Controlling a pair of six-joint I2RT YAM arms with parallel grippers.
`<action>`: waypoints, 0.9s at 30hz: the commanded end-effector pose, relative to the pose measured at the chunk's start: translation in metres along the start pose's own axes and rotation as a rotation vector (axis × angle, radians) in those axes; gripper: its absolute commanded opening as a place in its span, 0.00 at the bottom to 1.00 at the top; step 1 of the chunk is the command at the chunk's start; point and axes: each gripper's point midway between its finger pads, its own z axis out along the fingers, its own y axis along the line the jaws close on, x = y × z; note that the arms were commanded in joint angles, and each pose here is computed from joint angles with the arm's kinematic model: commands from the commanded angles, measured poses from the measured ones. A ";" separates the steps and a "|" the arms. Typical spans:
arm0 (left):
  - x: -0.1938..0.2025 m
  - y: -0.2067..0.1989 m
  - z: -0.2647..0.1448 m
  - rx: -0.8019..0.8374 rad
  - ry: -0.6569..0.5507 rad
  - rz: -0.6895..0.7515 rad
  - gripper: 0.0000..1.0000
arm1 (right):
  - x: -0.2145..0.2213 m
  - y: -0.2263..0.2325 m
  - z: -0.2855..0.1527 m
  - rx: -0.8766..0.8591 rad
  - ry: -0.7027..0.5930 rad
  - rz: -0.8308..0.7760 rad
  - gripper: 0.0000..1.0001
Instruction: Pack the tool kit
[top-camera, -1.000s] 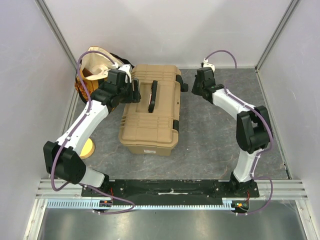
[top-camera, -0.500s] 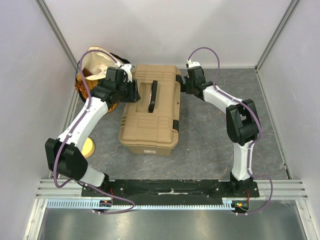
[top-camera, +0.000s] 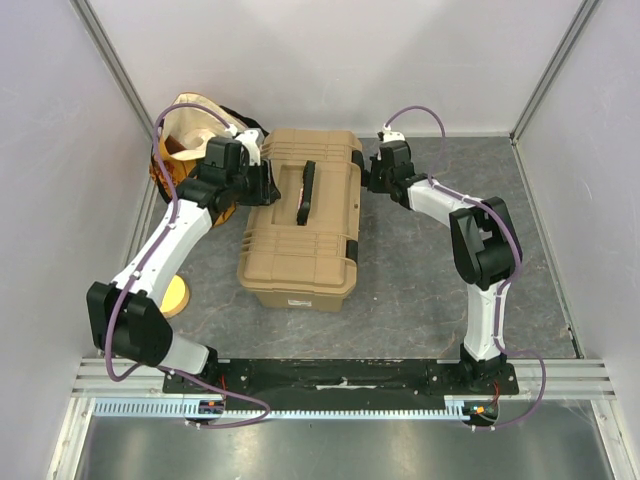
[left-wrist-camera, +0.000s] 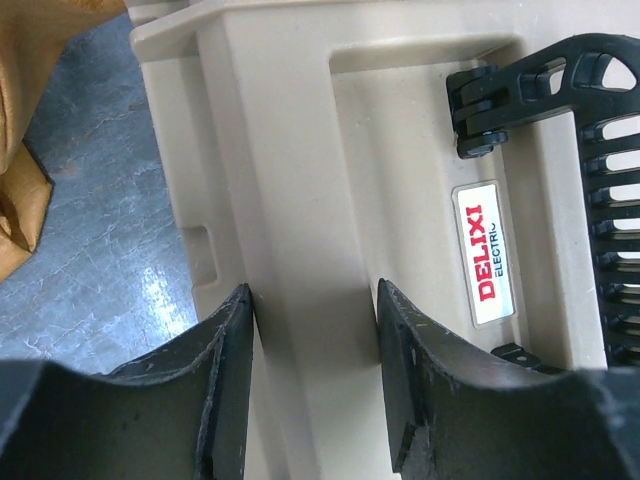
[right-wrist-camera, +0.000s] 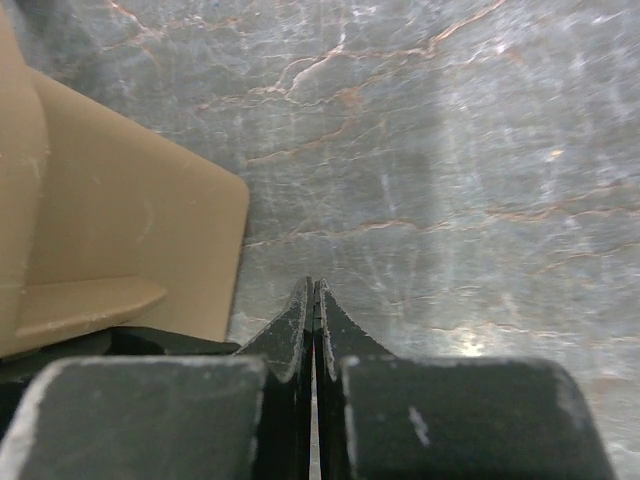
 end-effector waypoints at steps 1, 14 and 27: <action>0.065 -0.093 0.009 0.470 0.253 -0.081 0.29 | -0.013 0.119 -0.018 -0.412 -0.081 0.164 0.00; 0.034 -0.089 0.002 0.404 0.148 -0.112 0.30 | -0.023 0.101 -0.029 -0.354 -0.069 0.300 0.01; -0.060 -0.025 -0.092 -0.045 -0.258 -0.103 0.69 | -0.021 -0.081 -0.141 0.314 -0.026 0.295 0.28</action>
